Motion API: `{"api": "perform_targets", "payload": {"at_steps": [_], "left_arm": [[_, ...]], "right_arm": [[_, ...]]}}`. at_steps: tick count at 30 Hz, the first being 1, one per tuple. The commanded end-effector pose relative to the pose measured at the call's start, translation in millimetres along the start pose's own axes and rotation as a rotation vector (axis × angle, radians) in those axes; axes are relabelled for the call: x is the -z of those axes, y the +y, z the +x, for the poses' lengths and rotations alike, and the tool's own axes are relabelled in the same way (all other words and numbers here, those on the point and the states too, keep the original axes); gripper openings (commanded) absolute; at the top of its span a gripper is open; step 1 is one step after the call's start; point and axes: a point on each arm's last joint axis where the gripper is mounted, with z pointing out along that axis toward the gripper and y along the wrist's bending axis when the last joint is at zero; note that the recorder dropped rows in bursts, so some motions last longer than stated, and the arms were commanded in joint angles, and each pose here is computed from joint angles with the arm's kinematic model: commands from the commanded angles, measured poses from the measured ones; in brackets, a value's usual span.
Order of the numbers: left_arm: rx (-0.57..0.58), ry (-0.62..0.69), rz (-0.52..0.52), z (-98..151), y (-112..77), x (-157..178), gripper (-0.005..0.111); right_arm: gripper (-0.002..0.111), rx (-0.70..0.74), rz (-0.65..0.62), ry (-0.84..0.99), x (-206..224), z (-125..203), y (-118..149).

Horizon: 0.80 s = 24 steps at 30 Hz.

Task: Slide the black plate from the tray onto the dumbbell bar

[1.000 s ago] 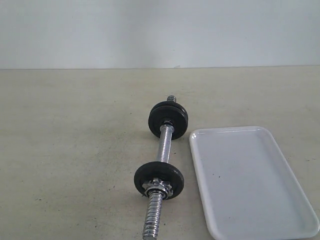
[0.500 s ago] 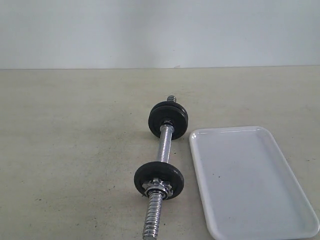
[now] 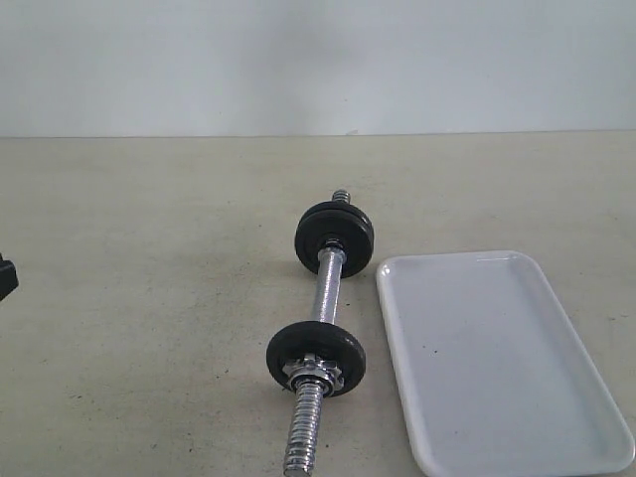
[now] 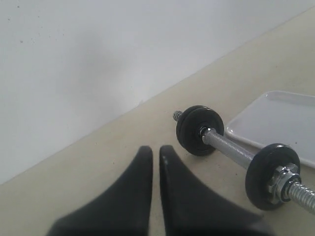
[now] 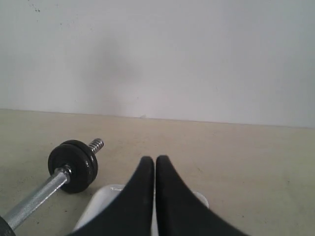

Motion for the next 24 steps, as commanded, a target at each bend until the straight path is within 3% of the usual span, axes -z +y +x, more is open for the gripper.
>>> {"api": "perform_targets", "payload": {"at_steps": [1,10,24], "left_arm": [[-0.023,-0.002,0.004,1.2,-0.7,-0.7,0.004],[-0.018,0.078,0.02,25.3,-6.8,1.0,0.004],[0.043,0.132,0.01,32.9,-7.0,1.9,0.004]], "right_arm": [[0.0,-0.003,-0.004,0.012,0.2,5.0,0.1],[0.0,-0.036,-0.006,0.014,0.2,5.2,0.3],[0.0,-0.065,-0.047,0.029,0.3,6.5,4.1]]}}
